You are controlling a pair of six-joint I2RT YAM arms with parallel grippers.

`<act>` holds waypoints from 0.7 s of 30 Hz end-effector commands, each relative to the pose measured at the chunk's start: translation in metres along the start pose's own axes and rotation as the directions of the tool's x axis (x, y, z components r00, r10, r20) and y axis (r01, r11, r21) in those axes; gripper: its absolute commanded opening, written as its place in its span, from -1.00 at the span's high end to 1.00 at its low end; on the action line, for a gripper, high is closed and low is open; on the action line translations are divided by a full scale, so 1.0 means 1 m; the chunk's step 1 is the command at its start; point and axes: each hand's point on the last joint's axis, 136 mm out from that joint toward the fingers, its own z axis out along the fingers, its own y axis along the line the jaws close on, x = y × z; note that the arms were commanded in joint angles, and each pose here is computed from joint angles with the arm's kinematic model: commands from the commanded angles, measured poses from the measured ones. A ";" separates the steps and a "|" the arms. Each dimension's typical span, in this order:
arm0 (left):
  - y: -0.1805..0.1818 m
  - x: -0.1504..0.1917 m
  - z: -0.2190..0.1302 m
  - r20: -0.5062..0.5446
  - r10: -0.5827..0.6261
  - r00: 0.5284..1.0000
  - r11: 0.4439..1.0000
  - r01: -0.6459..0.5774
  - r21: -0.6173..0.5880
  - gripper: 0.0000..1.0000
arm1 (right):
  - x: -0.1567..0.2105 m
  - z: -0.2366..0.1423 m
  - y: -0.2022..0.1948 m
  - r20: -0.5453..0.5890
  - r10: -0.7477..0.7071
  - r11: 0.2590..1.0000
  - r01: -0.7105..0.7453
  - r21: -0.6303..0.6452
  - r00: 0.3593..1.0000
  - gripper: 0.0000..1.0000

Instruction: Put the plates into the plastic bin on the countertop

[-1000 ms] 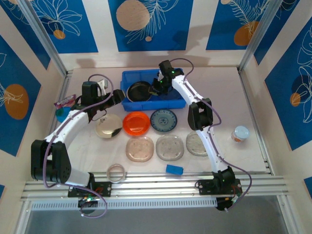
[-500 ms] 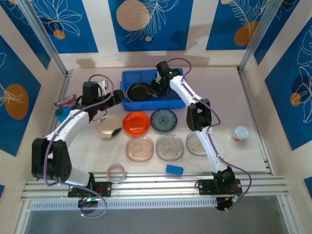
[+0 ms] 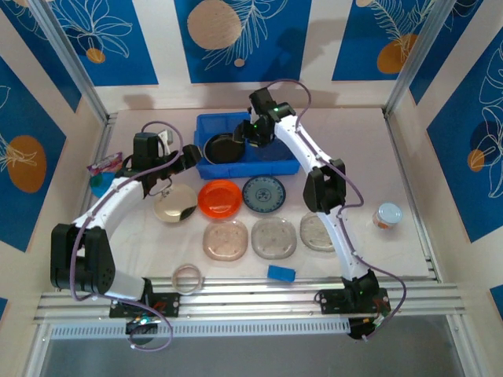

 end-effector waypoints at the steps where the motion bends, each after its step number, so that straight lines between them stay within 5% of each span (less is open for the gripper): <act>1: 0.002 0.002 -0.008 0.008 0.012 1.000 0.999 -0.012 -0.030 -0.84 | -0.005 -0.043 0.013 0.061 -0.071 0.997 0.069 0.034 0.996 -0.19; 10: 0.024 0.024 -0.026 0.028 -0.029 0.999 0.994 0.031 -0.108 -0.75 | 0.032 -0.095 0.056 0.103 -0.188 0.982 0.190 -0.010 0.977 -0.18; 21: 0.055 0.055 -0.058 0.039 -0.046 0.998 0.972 0.054 -0.230 -0.72 | 0.127 -0.110 0.099 0.088 -0.271 0.928 0.285 -0.242 0.958 -0.12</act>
